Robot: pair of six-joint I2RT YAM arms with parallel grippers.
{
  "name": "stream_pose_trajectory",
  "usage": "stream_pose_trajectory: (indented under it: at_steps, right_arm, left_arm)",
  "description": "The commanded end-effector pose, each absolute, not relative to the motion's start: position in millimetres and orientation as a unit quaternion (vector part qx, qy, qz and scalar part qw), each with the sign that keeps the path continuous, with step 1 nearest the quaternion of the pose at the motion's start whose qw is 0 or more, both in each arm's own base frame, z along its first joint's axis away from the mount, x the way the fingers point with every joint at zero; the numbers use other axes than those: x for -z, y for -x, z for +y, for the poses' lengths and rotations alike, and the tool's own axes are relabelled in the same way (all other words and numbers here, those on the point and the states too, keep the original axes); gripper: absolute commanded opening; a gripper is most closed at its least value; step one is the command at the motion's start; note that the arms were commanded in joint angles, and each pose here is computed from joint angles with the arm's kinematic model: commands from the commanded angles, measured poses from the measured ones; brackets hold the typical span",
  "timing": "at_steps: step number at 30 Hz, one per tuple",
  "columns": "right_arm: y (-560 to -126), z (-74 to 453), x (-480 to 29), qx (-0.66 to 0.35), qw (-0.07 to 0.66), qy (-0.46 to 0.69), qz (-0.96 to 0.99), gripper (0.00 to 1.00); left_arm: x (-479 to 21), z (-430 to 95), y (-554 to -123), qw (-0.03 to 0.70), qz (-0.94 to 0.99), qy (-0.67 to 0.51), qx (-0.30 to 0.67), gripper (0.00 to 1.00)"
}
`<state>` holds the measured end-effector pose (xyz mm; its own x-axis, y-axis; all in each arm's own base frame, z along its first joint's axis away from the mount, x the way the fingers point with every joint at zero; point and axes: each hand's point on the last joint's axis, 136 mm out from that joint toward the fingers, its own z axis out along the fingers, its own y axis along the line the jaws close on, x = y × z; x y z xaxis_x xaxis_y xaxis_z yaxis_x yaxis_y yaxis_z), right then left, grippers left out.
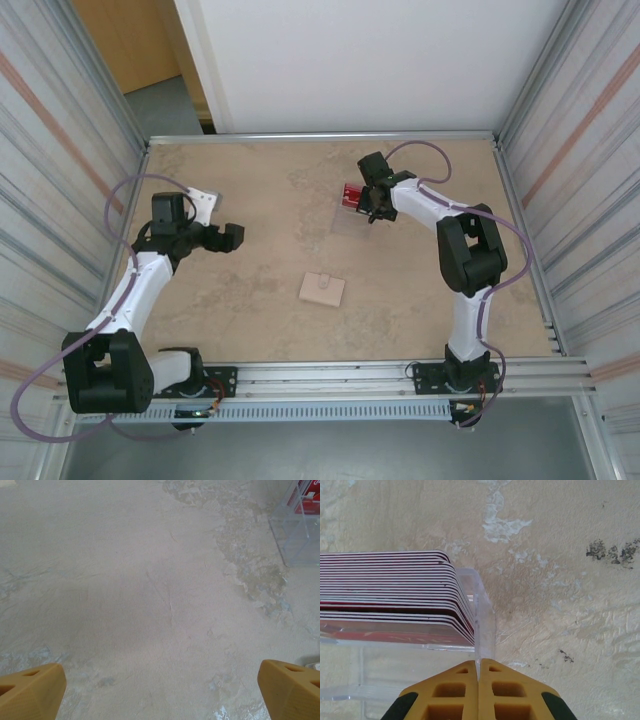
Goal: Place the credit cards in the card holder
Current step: Move the storage box to the center of the table.
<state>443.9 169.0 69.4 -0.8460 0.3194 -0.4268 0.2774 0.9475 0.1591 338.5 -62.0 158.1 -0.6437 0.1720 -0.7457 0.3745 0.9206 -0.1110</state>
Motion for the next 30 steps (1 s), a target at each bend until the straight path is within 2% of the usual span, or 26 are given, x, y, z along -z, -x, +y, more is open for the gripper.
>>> stream_pose_trajectory:
  at_steps: [1, 6, 15, 23, 25, 30]
  right_arm:
    - [-432.9, 151.9, -77.4, -0.017, 0.227, -0.177, 0.958, 0.00]
    - [-414.5, 136.1, -92.1, -0.003, 0.230, -0.190, 0.954, 0.00]
    - [-356.4, 97.6, -94.4, 0.028, 0.233, -0.246, 0.940, 0.00]
    - [-336.6, 97.4, -88.8, 0.018, 0.224, -0.277, 0.934, 0.00]
    - [-334.7, 99.5, -87.9, 0.010, 0.220, -0.278, 0.935, 0.04]
    - [-332.6, 109.5, -91.1, -0.014, 0.213, -0.278, 0.937, 0.21]
  left_arm:
    - [-162.2, -65.0, -335.5, 0.402, 0.891, -0.155, 0.140, 0.99]
    - [-161.9, -64.8, -335.1, 0.403, 0.891, -0.156, 0.140, 0.99]
    - [-156.6, -69.0, -334.4, 0.393, 0.894, -0.160, 0.145, 0.99]
    - [-154.8, -58.7, -337.0, 0.388, 0.900, -0.150, 0.128, 0.99]
    - [-155.0, -60.4, -335.8, 0.389, 0.899, -0.151, 0.133, 0.99]
    - [-157.3, -54.8, -337.1, 0.391, 0.900, -0.147, 0.124, 0.99]
